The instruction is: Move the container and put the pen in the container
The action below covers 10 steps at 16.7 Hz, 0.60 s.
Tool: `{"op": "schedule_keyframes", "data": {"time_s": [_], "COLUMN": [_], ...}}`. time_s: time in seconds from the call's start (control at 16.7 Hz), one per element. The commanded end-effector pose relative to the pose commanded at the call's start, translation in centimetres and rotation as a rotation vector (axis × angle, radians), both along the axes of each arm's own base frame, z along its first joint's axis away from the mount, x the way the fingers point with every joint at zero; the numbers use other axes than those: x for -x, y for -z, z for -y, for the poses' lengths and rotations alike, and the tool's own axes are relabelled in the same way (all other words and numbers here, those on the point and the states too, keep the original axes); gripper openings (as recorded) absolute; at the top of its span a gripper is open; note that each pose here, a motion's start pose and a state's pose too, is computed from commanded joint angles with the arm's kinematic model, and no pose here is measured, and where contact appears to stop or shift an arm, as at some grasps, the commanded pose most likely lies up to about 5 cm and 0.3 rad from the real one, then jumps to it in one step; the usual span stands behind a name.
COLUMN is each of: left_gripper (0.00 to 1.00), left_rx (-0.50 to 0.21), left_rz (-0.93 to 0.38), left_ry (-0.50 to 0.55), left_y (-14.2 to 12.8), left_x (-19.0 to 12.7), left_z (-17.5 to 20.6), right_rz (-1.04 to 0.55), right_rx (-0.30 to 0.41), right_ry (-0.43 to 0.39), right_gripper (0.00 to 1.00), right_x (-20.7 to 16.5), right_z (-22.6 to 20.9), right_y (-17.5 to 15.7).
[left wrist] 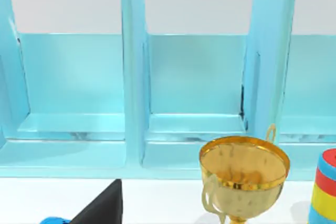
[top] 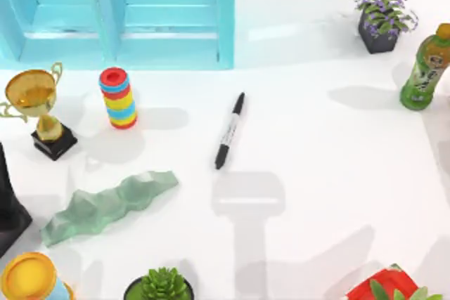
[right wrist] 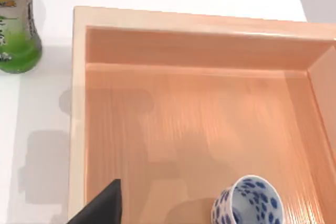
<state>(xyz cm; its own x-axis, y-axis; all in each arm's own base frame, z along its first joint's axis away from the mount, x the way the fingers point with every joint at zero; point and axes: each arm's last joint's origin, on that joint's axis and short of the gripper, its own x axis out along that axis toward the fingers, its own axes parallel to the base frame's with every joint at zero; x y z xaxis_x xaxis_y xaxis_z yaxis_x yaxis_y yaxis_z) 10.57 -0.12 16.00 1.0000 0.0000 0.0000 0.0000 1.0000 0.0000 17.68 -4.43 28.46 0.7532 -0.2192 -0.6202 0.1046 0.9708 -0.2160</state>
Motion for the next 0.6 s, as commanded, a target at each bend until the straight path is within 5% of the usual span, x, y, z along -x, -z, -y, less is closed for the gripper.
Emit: {"op": "schedule_keyframes", "data": {"time_s": [0.24, 0.6], "left_gripper": [1.00, 1.00], "left_rx": [0.000, 0.000], "left_rz": [0.000, 0.000], "left_ry": [0.000, 0.000], "left_y": [0.0, 0.0], "left_x": [0.0, 0.0], "left_z": [0.0, 0.0], "right_rz": [-0.330, -0.737], "right_rx": [-0.050, -0.197], "right_ry": [0.023, 0.011], "right_gripper": [1.00, 1.00], "right_x": [-5.6, -12.3], "right_z": [3.7, 9.6], "right_y": [-1.2, 1.8]}}
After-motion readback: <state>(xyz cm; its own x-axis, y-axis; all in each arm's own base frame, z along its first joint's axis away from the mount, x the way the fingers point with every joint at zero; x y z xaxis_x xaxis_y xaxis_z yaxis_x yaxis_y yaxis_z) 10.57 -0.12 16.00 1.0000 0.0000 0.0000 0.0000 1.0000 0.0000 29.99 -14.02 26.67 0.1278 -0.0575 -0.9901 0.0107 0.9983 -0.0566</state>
